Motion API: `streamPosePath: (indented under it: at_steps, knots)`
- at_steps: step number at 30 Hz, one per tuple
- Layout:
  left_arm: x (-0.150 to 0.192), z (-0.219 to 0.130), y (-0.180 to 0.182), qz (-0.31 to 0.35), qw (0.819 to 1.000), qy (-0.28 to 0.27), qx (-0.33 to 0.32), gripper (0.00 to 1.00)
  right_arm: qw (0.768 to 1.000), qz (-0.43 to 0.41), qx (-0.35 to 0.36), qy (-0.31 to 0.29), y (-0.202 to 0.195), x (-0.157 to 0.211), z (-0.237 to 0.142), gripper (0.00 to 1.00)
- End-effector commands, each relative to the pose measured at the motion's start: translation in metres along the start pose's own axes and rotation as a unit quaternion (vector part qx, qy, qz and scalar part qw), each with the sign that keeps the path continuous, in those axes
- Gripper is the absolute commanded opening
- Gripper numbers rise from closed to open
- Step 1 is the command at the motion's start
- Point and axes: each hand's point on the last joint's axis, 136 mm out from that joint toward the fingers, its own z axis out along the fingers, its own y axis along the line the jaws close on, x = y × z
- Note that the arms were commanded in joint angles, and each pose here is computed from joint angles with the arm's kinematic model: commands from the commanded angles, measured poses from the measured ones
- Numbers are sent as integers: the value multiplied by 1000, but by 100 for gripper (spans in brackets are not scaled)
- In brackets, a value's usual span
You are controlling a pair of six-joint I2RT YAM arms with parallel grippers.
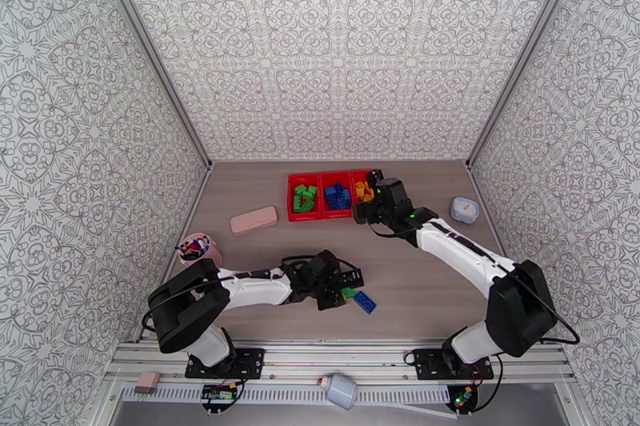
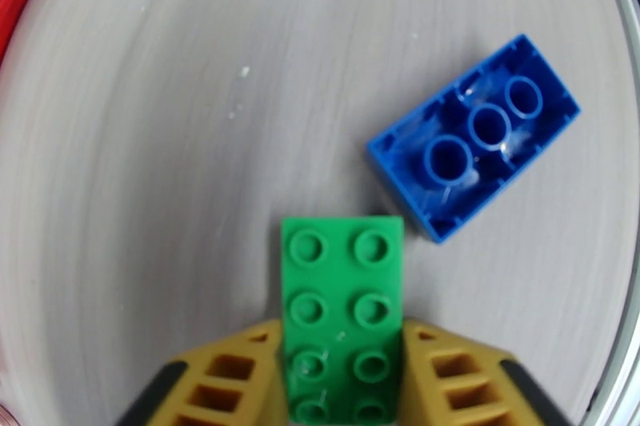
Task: Sort the legos into containers by color
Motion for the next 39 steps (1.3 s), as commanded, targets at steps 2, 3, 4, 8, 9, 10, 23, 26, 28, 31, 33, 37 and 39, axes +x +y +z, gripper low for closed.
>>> streamPosePath:
  at_steps: [2, 3, 4, 8, 9, 10, 23, 26, 28, 31, 33, 37, 39]
  knots:
    - [-5, -3, 2, -4, 1000, -4, -8, 24, 1000, 8, 15, -3, -10, 3, -14, 91]
    - [-6, -5, 4, -4, 1000, -8, -13, 24, 1000, 8, 13, -3, -10, 3, -15, 92]
    - [-7, -7, 5, -4, 1000, -11, -19, 24, 1000, 8, 11, -5, -9, 3, -17, 91]
    - [-17, -24, 15, -9, 998, -45, -46, 24, 1000, 14, -2, -7, -6, 2, -23, 91]
    - [-20, -29, 18, -13, 997, -56, -55, 24, 1000, 15, -6, -7, -4, 3, -24, 91]
    - [-22, -34, 21, -17, 996, -67, -63, 24, 1000, 16, -9, -7, -4, 3, -26, 92]
    - [-38, -129, 108, -208, 921, -228, -238, 23, 998, 21, -60, -30, 10, 4, -47, 93]
    - [-28, -143, 133, -281, 894, -230, -263, 23, 997, 20, -70, -27, 18, 5, -46, 94]
    - [-18, -151, 151, -331, 869, -222, -293, 19, 997, 11, -77, -27, 25, 5, -44, 94]
    - [-3, -164, 179, -399, 825, -211, -339, 16, 995, -7, -94, -27, 42, 5, -42, 94]
    - [1, -168, 194, -430, 810, -200, -345, 17, 994, -24, -107, -29, 56, 4, -41, 94]
    - [17, -163, 222, -494, 786, -158, -338, 18, 989, -46, -136, -34, 84, 3, -39, 94]
    - [21, -160, 235, -515, 777, -142, -332, 18, 987, -50, -148, -33, 96, 4, -37, 94]
